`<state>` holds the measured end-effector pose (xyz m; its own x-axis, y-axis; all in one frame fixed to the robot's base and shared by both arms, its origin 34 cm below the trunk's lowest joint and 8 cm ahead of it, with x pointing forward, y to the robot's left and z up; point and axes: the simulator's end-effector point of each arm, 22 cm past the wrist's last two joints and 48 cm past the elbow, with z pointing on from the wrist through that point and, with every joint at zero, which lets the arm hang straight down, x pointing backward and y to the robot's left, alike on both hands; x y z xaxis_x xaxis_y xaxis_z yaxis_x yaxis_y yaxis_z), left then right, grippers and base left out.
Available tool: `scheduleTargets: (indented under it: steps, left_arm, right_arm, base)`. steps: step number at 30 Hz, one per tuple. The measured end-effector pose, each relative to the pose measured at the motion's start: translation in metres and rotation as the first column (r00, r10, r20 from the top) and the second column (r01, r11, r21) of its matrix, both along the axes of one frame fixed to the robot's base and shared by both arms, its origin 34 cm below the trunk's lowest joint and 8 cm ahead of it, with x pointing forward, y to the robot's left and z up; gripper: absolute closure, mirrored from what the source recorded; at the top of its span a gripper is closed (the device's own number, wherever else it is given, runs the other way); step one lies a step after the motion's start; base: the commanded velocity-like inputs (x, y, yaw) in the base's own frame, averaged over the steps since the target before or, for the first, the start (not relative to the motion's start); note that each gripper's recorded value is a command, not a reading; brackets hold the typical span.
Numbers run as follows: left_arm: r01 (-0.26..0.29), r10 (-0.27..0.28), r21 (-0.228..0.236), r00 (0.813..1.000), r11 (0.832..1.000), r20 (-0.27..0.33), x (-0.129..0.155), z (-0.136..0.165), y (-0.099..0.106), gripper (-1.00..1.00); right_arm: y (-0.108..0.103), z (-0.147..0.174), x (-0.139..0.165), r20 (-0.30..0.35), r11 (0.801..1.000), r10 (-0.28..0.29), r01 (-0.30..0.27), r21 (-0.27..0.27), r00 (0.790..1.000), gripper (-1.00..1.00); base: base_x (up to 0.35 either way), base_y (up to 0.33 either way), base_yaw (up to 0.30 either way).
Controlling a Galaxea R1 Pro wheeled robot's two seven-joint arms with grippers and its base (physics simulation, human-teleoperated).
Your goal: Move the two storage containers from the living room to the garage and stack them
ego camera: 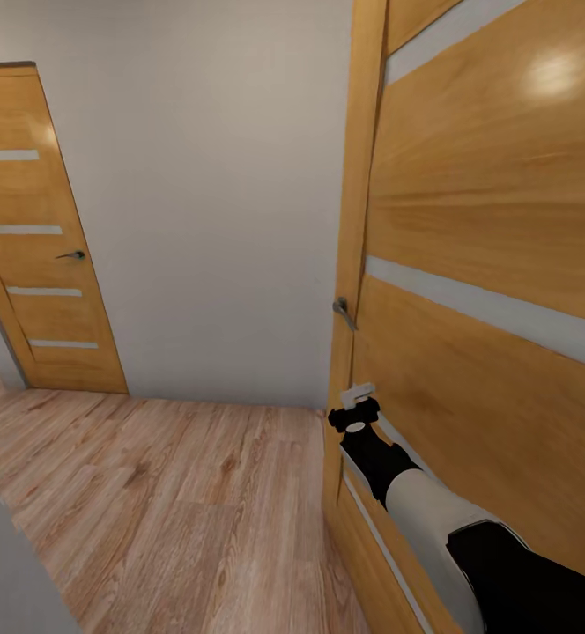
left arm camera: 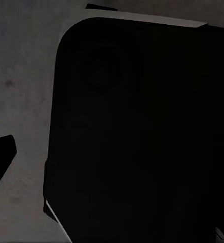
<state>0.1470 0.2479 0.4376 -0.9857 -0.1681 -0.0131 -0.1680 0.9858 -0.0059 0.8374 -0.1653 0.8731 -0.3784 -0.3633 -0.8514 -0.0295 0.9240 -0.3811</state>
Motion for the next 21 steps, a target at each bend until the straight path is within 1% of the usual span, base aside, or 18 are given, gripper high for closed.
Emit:
scheduleTargets:
  steps: [6, 10, 18, 19, 21]
  left_arm:
    - [0.000, 0.000, 0.000, 1.000, 1.000, 0.000, 0.000, 0.000, 0.000, -1.00]
    - [0.000, 0.000, 0.000, 1.000, 1.000, 0.000, 0.000, 0.000, 0.000, -1.00]
    - [0.000, 0.000, 0.000, 1.000, 1.000, -0.001, 0.000, 0.000, 0.000, -1.00]
    - [0.000, 0.000, 0.000, 1.000, 1.000, -0.001, 0.000, 0.000, 0.000, -1.00]
    - [0.000, 0.000, 0.000, 1.000, 1.000, -0.001, 0.000, 0.000, 0.000, -1.00]
  right_arm:
    - [0.000, -0.006, -0.002, -0.013, 1.000, 0.000, 0.000, 0.006, 1.000, -1.00]
    - [0.000, -0.006, -0.002, -0.014, 1.000, 0.000, 0.000, 0.007, 1.000, -1.00]
    - [0.000, -0.007, -0.002, -0.015, 1.000, -0.003, 0.003, 0.006, 1.000, -1.00]
    - [-0.002, -0.007, -0.002, -0.014, 1.000, -0.004, 0.004, 0.004, 1.000, -1.00]
    - [-0.014, -0.007, 0.000, -0.011, 1.000, -0.015, 0.015, -0.007, 1.000, -1.00]
  base:
    - [0.284, 0.000, 0.000]
    - [0.185, 0.000, 0.000]
    - [0.034, 0.000, 0.000]
    - [0.000, 0.000, 0.000]
    - [0.000, 0.000, 0.000]
